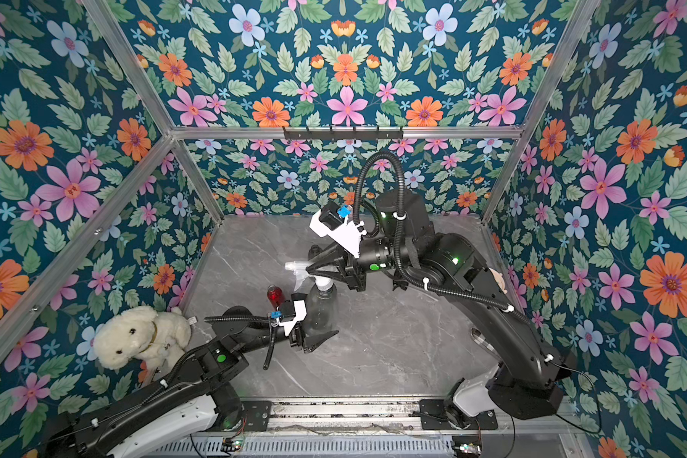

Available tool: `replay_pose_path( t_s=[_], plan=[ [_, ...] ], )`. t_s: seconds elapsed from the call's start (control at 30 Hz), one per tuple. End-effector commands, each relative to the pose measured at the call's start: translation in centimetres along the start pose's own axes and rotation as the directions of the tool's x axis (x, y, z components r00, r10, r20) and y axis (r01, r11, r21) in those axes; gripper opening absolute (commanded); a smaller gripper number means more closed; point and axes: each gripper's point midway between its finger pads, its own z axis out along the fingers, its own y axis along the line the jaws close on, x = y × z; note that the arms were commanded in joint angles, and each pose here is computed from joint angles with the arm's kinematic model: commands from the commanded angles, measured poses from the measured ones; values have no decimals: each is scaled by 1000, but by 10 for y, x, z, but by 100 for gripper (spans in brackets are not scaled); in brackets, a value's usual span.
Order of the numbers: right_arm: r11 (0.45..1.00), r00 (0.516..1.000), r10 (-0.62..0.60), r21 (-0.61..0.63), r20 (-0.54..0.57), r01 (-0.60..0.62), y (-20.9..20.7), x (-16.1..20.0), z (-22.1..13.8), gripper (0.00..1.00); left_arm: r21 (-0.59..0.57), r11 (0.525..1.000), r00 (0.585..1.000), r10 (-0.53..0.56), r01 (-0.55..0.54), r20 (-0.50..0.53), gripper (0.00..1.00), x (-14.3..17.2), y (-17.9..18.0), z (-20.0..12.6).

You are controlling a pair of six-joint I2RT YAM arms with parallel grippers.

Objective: Attach spray nozzles to spray bottles
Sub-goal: Screw the spray nozzle on the spray bottle.

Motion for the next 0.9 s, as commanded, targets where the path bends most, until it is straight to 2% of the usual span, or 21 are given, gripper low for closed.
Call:
replay_pose_path(
  t_s=[0.0, 0.23, 0.37, 0.7, 0.87],
  plan=[
    [998, 991, -3, 58, 137, -5, -8, -24, -4, 0, -82, 997, 995, 22, -14, 97, 0, -24, 14, -3],
    [995, 961, 36, 83, 274, -61, -14, -27, -8, 0, -139, 990, 986, 12, 11, 167, 0, -32, 22, -9],
    [994, 957, 51, 75, 285, -75, -16, -24, -3, 0, -150, 988, 983, 4, 25, 186, 0, -34, 25, -9],
    [991, 948, -21, 133, 318, -23, -7, -25, -1, 0, -194, 979, 970, -12, 60, 241, 0, -43, 31, -17],
    [989, 954, -39, 146, 296, -4, -3, -20, 7, 0, -210, 976, 970, -11, 64, 243, 0, -46, 34, -19]
  ],
)
